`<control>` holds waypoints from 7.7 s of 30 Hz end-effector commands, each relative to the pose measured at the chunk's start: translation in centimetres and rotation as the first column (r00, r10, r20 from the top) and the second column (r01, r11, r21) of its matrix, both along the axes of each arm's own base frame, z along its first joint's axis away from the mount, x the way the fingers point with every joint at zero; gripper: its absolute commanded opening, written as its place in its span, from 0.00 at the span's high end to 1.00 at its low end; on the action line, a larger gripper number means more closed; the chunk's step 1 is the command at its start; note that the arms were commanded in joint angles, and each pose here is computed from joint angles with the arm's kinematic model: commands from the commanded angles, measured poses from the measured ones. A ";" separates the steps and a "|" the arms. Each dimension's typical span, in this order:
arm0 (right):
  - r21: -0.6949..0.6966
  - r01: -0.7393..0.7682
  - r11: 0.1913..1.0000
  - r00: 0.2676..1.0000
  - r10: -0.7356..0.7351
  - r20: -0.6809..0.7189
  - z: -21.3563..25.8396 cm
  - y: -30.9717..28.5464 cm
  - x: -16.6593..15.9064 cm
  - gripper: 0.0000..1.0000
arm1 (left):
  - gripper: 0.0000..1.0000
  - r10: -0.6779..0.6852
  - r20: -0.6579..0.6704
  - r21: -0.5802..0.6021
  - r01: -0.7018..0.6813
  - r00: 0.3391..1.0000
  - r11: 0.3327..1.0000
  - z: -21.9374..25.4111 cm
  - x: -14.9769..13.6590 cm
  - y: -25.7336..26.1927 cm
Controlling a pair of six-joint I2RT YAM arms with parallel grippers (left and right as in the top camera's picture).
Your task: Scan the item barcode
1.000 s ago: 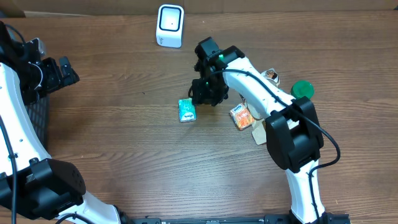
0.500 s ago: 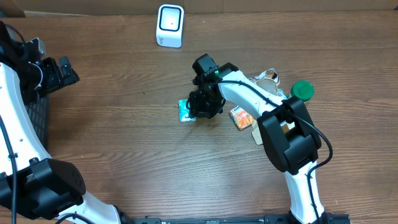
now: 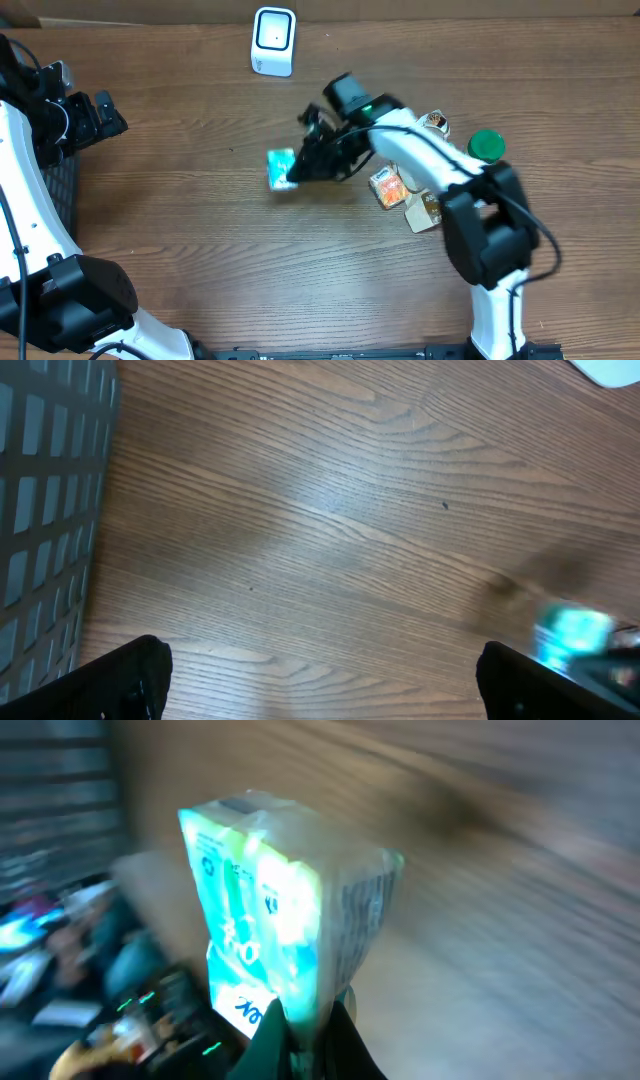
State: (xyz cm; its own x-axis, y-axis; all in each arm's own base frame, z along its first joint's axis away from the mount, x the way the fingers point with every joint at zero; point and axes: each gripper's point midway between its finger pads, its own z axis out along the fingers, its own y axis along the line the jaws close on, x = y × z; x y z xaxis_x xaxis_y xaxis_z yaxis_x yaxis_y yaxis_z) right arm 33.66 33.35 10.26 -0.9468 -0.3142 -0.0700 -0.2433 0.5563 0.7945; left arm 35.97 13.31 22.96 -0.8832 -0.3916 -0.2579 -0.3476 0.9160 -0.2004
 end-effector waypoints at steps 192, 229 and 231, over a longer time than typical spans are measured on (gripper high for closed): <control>0.116 0.655 0.747 0.177 -0.300 0.937 21.3 -26.7 -6.9 0.00 | 0.00 -0.027 0.012 -0.002 0.028 1.000 1.000 0.2 0.2 -0.4; 0.342 0.582 0.738 -0.098 -0.354 0.930 7.0 -27.0 -9.9 0.00 | 0.00 -0.027 0.012 -0.001 0.027 1.000 1.000 0.2 0.2 -0.4; 0.343 0.581 0.738 -0.098 -0.355 0.930 7.0 -27.0 -9.9 0.00 | 0.00 -0.027 0.012 -0.001 0.027 1.000 1.000 0.2 0.2 -0.4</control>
State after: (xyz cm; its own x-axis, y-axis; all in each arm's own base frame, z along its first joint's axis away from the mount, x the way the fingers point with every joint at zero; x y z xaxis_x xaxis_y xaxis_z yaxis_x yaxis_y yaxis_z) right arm 23.76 6.45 17.39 -0.0377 0.0602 -0.9975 -0.2995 0.9516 0.0687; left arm 35.97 13.31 22.96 -0.8832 -0.3916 -0.2579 -0.3476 0.9160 -0.2004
